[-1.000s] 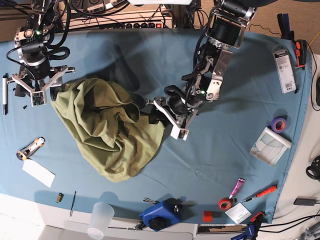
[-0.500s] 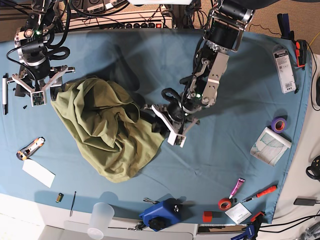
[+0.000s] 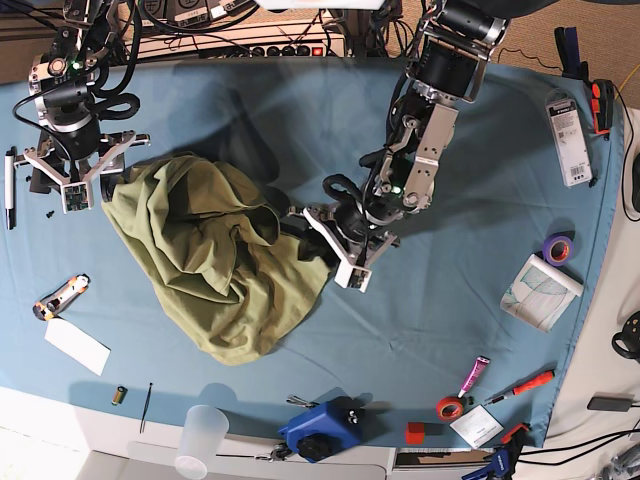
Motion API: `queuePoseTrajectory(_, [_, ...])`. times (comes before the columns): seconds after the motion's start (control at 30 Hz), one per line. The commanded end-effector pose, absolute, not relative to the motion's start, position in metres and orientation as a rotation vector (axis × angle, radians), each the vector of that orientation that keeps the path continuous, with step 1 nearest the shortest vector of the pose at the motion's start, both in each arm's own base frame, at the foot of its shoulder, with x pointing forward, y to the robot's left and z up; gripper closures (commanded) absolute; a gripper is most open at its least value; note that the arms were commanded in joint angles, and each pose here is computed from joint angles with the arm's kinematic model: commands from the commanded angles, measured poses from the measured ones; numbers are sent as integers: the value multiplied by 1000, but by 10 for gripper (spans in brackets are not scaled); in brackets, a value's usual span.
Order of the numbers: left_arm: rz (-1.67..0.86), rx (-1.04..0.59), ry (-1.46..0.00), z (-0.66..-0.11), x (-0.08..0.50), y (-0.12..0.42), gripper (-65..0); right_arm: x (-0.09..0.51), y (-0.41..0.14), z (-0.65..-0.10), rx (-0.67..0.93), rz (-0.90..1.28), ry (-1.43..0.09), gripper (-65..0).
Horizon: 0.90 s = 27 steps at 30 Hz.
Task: Layout the t-shirt on the table in an organized manner, then fold the t-shirt properly
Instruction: 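Move the left gripper to the t-shirt and grasp its fabric, then pull the grasped fabric with the left gripper away from the shirt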
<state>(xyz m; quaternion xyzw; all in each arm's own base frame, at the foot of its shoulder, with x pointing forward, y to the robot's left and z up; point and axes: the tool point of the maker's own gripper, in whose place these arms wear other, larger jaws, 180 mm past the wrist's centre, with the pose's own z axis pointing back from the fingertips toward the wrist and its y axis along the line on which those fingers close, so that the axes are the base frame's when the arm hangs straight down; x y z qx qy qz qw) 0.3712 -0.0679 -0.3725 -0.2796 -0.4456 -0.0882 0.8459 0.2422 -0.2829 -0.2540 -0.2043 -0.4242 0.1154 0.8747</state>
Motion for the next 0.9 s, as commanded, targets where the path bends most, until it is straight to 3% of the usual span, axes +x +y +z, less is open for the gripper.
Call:
queuePoseTrajectory(0.0, [-170,-603,-994,-355,382,-70,-372,246,-283,-243,-444,248,-922,-275])
queuePoseTrajectory(0.2, [-37,-503,-974,-366,391,-48,-390,246,-283,-243,-444,248,-922,-275])
queuePoseTrajectory(0.4, [-42,-504,-957,-370,389,-49,-390,246,-284,-243,-444,248,-922,-275])
queuePoseTrajectory(0.53, [2,-541,-870,-395,378,-53,-388,246,-284,-243,-444,248,-921,-275])
queuePoseTrajectory(0.7, [-9,-579,-766,-426,359,-72,-362,246,-284,-243,-445,248,-921,-275])
queuePoseTrajectory(0.87, [13,-625,-725,-425,354,-86,-276,246,-284,-243,-445,248,-921,-275])
